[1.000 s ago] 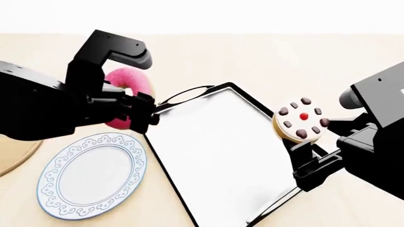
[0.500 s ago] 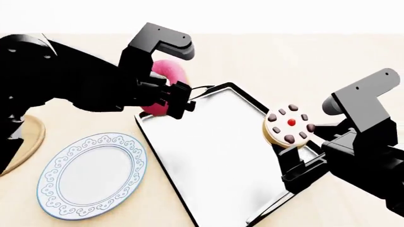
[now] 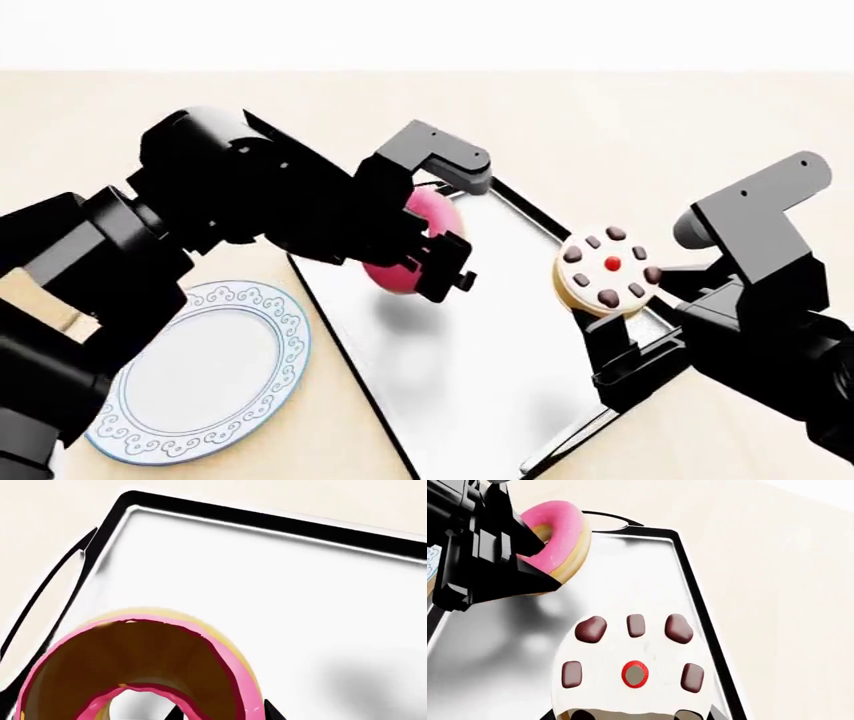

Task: Move the dessert items from the plate to the tray.

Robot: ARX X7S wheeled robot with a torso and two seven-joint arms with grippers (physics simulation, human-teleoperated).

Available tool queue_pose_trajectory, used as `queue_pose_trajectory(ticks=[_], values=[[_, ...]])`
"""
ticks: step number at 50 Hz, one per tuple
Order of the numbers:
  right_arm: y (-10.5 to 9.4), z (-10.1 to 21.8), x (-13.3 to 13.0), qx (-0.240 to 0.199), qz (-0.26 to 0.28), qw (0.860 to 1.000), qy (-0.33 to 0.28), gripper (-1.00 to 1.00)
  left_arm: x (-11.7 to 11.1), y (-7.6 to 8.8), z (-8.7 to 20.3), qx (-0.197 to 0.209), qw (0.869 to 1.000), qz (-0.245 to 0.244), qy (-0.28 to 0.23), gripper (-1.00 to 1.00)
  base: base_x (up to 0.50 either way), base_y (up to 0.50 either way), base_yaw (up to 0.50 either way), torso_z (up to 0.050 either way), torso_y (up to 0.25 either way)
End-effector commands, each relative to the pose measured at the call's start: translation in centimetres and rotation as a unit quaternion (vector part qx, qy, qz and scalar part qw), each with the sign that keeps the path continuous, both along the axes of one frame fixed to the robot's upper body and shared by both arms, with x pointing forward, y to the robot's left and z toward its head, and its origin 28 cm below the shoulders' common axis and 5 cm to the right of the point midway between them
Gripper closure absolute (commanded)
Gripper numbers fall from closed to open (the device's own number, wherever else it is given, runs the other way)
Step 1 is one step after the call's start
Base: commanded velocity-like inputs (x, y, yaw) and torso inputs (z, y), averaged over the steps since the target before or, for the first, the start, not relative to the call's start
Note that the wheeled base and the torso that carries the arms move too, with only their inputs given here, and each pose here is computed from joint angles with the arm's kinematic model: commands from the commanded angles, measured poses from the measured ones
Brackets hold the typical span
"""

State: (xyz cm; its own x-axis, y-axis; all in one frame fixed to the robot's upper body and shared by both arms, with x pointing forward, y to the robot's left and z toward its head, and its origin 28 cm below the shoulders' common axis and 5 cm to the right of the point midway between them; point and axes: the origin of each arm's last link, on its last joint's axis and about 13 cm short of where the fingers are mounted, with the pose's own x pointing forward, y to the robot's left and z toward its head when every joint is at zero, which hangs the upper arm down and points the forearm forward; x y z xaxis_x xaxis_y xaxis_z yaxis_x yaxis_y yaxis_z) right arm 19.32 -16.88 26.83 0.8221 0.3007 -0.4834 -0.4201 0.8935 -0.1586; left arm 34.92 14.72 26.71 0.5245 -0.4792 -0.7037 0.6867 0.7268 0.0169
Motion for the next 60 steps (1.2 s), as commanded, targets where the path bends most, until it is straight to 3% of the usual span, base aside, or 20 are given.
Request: queue_pose_trajectory(ticks=[1, 9, 10, 22, 29, 36, 43, 53, 60], values=[[-0.1, 0.3, 0.3, -0.005, -0.001, 1.000, -0.015, 1.00, 0.0, -1.1, -0.3, 0.016, 0.999, -0.026, 0.024, 1.00, 0.00, 0.00, 0.00, 0.000, 0.000], [-0.1, 0.0, 0.3, -0.002, 0.001, 1.000, -0.009, 1.00, -0.1, -1.4, 0.9, 0.020, 0.999, -0.028, 0.016, 1.00, 0.00, 0.00, 0.00, 0.001, 0.001], [-0.1, 0.0, 0.3, -0.003, 0.001, 1.000, -0.009, 1.00, -0.1, -1.4, 1.1, 0.019, 0.999, -0.028, 0.014, -1.00, 0.00, 0.00, 0.00, 0.000, 0.000], [0.0, 0.0, 0.4, -0.006, 0.008, 1.000, -0.001, 1.00, -0.8, -1.2, 3.0, 0.010, 1.000, -0.022, -0.014, -1.00, 0.00, 0.00, 0.00, 0.000, 0.001], [0.3, -0.2, 0.5, -0.011, 0.016, 1.000, 0.007, 1.00, -1.7, -0.1, 5.3, -0.028, 0.997, -0.002, -0.068, -1.00, 0.00, 0.00, 0.00, 0.000, 0.000], [0.8, -0.4, 1.0, -0.022, 0.026, 0.999, 0.020, 1.00, -2.9, 2.8, 7.9, -0.093, 0.981, 0.059, -0.163, -1.00, 0.00, 0.00, 0.00, 0.000, 0.000], [1.1, -0.5, 1.8, -0.033, 0.030, 0.998, 0.032, 1.00, -4.2, 5.3, 8.7, -0.104, 0.963, 0.105, -0.224, -1.00, 0.00, 0.00, 0.00, 0.001, 0.001], [2.1, -0.2, 3.1, -0.044, 0.045, 0.996, 0.066, 1.00, -5.3, 6.7, 9.0, -0.112, 0.948, 0.138, -0.265, -1.00, 0.00, 0.00, 0.00, 0.000, 0.000], [2.9, 0.0, 3.6, -0.051, 0.058, 0.993, 0.085, 1.00, -5.7, 7.0, 9.3, -0.115, 0.945, 0.143, -0.272, -1.00, 0.00, 0.00, 0.00, 0.000, 0.000]])
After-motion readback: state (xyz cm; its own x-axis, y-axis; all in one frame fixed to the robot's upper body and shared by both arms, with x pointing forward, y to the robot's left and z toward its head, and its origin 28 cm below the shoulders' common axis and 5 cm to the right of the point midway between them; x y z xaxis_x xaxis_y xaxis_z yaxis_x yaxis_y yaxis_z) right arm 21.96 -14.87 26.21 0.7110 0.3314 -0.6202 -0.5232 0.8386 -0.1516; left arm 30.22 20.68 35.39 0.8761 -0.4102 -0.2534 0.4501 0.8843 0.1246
